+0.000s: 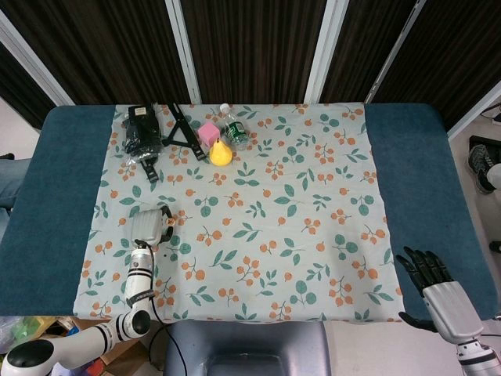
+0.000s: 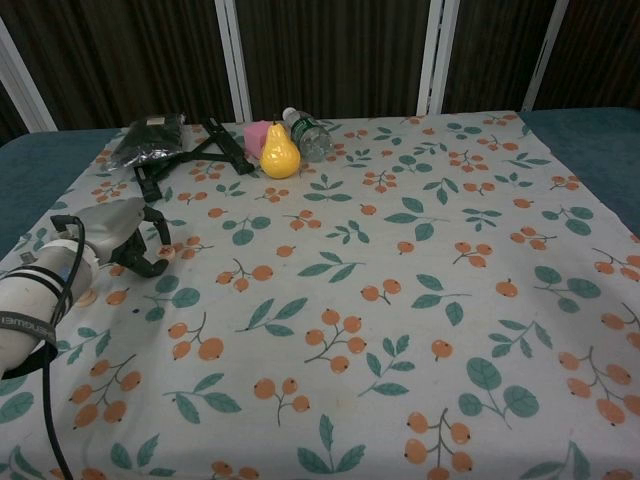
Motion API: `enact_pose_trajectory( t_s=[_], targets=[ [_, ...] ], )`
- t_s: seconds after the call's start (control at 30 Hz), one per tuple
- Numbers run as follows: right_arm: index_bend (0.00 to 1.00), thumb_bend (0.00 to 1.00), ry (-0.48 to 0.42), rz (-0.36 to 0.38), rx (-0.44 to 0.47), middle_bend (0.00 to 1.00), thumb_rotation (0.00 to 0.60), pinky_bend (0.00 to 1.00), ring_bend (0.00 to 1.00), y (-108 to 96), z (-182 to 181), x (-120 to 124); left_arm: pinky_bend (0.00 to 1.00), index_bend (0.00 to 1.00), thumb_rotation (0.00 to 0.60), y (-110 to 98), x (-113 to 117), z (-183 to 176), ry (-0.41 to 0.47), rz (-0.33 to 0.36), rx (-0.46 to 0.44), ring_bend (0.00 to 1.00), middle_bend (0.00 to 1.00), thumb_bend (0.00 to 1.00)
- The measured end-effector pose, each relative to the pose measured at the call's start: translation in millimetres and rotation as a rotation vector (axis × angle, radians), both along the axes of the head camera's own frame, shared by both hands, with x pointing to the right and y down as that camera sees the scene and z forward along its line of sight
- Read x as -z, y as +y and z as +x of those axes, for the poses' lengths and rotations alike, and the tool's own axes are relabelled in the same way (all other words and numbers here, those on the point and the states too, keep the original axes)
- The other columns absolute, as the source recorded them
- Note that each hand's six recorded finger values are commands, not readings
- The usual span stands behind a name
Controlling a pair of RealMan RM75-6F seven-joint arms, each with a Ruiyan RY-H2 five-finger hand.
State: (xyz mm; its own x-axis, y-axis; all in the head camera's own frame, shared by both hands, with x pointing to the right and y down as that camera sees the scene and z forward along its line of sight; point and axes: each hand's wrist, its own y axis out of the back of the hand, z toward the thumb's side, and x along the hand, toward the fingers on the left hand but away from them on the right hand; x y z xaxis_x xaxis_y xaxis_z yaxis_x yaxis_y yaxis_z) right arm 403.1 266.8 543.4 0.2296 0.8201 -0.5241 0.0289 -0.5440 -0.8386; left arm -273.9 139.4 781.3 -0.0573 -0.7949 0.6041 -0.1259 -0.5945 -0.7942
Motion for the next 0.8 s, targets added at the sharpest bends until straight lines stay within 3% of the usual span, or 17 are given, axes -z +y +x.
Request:
enact_pose_trajectory(
  t_s=[0.2, 0.47, 0.63, 0.8],
  targets=[
    [0.00, 0.20, 0.003, -0.002, -0.001, 0.00, 0.600, 0.05, 0.00, 0, 0, -1, 1.00, 0.50, 0.600, -5, 14, 4, 0.044, 0.046, 0.001, 1.00, 1.00, 0.39],
    [0.00, 0.20, 0.007, -0.005, 0.005, 0.00, 0.600, 0.05, 0.00, 1, -1, -2, 1.00, 0.48, 0.600, -6, 58, 0, 0.149, 0.081, -0.024, 1.00, 1.00, 0.39],
    [0.00, 0.20, 0.009, -0.007, 0.012, 0.00, 0.600, 0.05, 0.00, 3, -2, -2, 1.00, 0.47, 0.600, 7, 91, -23, 0.190, 0.060, -0.031, 1.00, 1.00, 0.39],
    [0.00, 0.20, 0.010, -0.007, 0.016, 0.00, 0.600, 0.05, 0.00, 4, -3, -3, 1.00, 0.46, 0.600, 29, 99, -49, 0.174, 0.019, -0.022, 1.00, 1.00, 0.40]
  ],
)
